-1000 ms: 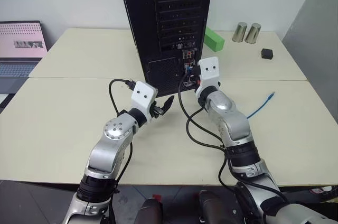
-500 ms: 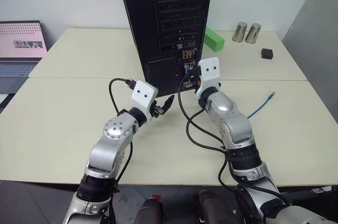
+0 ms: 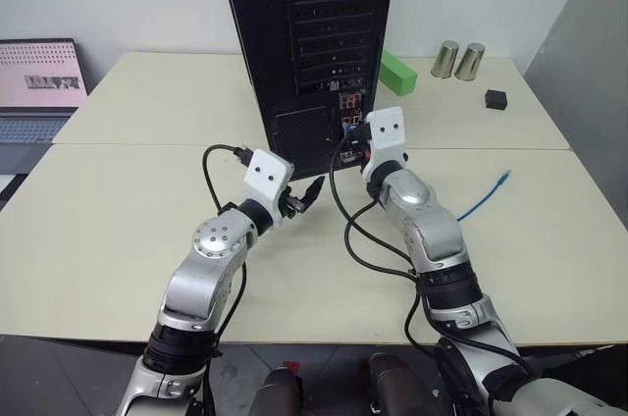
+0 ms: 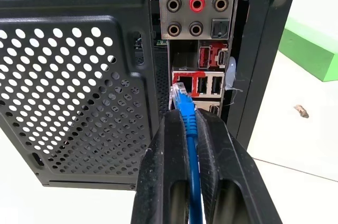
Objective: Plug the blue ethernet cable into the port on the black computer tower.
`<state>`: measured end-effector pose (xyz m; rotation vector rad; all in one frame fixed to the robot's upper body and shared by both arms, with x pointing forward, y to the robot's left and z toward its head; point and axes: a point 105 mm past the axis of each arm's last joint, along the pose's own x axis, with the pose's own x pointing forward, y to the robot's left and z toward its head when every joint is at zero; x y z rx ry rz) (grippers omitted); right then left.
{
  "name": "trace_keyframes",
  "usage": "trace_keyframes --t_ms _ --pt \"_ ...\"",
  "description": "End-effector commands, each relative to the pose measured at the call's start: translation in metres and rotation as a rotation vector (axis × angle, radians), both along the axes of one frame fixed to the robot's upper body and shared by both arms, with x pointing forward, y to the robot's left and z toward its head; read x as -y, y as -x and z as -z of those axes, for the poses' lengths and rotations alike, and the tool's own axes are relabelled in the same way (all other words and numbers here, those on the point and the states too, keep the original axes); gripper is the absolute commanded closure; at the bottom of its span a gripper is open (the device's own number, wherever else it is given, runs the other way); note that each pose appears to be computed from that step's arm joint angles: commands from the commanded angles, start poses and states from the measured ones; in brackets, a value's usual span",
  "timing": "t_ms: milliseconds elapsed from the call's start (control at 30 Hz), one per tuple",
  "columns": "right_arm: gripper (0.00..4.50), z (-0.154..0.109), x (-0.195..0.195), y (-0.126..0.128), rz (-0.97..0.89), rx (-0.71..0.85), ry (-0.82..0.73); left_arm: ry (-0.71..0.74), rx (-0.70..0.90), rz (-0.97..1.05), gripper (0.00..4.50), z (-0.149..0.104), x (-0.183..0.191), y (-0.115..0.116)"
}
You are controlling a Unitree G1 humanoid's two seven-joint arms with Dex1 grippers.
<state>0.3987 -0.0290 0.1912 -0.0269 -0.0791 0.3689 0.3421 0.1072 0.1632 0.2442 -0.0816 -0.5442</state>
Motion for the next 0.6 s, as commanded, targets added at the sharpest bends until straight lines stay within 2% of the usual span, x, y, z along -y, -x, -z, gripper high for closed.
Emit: trace_keyframes --t_ms 33,600 --pt "4.5 -0.0237 -0.0028 0.0018 -0.004 0.086 -0.012 -0.004 0.076 0.016 0.96 -0.0181 0.0023 0.0034" --pt "4.5 -0.0209 -0.0021 0.0049 -0.004 0.072 -0.014 -0.009 0.077 0.026 0.96 -0.0182 0.0036 0.0025"
